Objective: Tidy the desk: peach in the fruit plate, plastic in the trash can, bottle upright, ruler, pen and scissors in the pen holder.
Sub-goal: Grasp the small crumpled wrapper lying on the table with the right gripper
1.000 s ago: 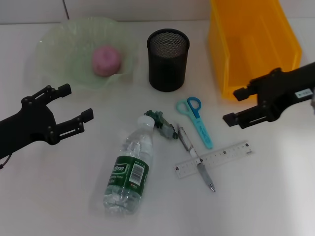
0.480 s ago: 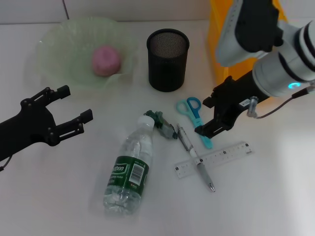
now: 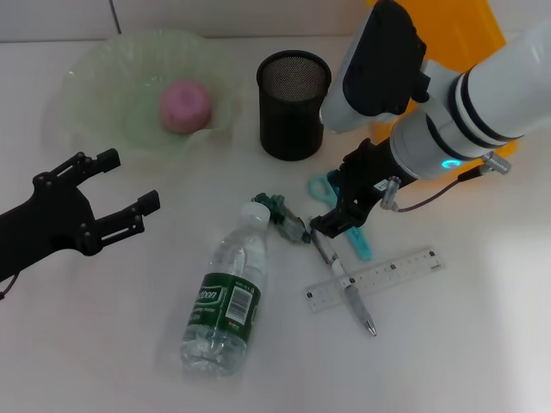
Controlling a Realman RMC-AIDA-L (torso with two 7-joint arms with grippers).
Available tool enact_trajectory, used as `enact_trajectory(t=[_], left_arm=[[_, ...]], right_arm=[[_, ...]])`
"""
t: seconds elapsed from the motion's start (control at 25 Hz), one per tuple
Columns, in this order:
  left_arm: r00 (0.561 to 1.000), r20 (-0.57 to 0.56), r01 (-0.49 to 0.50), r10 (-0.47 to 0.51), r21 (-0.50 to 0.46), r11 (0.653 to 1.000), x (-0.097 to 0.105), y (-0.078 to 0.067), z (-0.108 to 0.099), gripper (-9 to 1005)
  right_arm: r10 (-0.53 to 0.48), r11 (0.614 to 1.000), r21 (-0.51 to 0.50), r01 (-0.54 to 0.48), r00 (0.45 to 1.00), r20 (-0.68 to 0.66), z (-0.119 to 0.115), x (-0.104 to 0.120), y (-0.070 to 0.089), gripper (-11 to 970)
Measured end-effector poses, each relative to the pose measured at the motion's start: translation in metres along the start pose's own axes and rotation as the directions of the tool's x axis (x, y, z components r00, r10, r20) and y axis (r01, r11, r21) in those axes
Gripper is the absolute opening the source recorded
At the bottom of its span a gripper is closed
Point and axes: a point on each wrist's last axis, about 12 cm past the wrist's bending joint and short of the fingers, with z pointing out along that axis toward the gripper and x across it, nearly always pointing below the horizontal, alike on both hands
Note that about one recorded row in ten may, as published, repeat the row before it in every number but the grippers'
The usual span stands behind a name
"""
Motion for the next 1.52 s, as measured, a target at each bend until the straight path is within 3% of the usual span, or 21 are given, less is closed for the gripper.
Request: enact_trajectory(t=[0.44,1.24,1.52], left_arm=[[1.0,0.004,-0.002,0.002,0.003,1.0,-0.001,0.0,0.003,862],[1.0,0.003,-0.005,0.005,0.001,1.0,0.001,-0.002,0.001,862],[1.0,-0.002,-0.007,0.007,-0.002,1.0,0.001,-0.002,0.002,862]], right_arm=[[0.007,0.999,-0.039,-0.005,0.999,0.037,0.019,-0.007,0.007,690],[0.025,0.998,-0.056,-0.024,1.0,0.008,0.037,-0.009,0.005,557],[0.019,0.999,-0.048,-0.019,1.0,0.012,0.038,-0.009,0.004,253]])
